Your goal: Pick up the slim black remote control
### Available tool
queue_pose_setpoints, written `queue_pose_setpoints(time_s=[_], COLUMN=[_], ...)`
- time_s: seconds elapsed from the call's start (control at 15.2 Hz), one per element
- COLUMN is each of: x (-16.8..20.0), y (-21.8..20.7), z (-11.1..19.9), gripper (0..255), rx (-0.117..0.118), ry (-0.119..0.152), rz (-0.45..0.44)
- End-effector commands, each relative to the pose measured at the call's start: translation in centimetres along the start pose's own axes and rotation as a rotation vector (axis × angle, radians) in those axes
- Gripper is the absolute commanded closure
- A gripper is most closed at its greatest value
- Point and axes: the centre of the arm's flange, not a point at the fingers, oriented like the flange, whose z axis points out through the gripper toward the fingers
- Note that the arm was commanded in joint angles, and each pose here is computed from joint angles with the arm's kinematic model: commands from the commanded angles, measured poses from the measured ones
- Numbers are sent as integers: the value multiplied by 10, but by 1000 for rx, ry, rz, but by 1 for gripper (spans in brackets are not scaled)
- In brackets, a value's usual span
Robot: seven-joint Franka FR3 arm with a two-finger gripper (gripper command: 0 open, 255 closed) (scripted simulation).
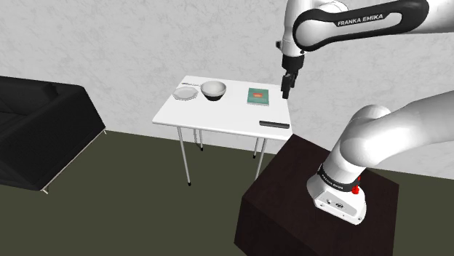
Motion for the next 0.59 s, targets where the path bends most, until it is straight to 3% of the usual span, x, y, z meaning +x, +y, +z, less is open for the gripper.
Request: queue_pose_setpoints(time_s=[0.0, 0.53], x=[3, 19], y=[14, 69], z=[20, 108], gripper=[0, 0], rx=[-2, -8], ry=[12, 48], rz=[-19, -90])
